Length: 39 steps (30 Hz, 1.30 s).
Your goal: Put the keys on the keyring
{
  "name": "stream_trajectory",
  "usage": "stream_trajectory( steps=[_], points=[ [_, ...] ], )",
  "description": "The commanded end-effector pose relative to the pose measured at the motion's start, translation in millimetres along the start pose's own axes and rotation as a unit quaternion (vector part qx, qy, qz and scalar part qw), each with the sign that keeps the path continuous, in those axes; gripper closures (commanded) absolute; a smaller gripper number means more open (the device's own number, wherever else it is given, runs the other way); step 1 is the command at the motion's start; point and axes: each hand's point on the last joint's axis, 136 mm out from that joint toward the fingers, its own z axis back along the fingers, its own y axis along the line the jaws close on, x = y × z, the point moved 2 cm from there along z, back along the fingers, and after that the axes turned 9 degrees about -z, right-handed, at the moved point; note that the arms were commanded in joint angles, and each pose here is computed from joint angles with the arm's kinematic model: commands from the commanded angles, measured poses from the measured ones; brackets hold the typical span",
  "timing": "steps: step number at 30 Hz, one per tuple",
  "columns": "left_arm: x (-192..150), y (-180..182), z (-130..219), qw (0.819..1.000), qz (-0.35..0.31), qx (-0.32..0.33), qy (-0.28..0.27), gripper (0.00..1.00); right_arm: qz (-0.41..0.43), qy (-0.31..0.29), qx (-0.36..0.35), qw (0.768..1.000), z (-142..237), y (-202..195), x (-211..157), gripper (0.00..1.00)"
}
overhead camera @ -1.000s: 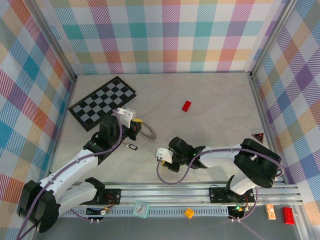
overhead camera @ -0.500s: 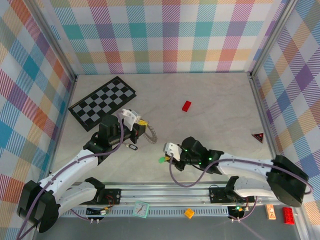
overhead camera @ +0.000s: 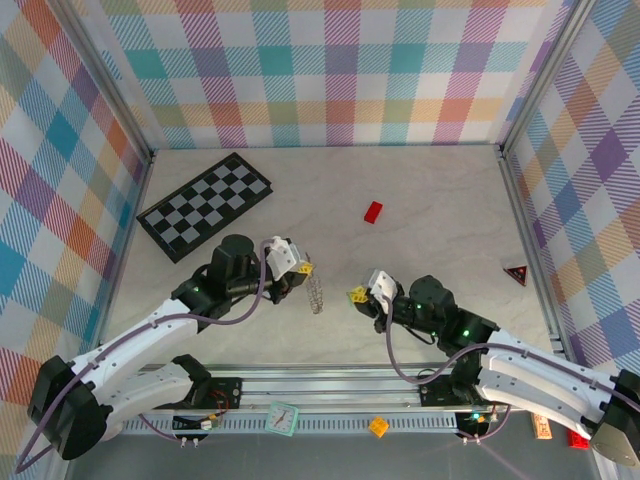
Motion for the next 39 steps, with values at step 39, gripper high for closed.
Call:
stream_trajectory(
  steps=[39],
  points=[
    [5,-36,-26,0.990,-0.030,-0.137,-0.006,1.00,0.034,-0.020,-0.001,0.999,-42,-5,40,1.00]
  ],
)
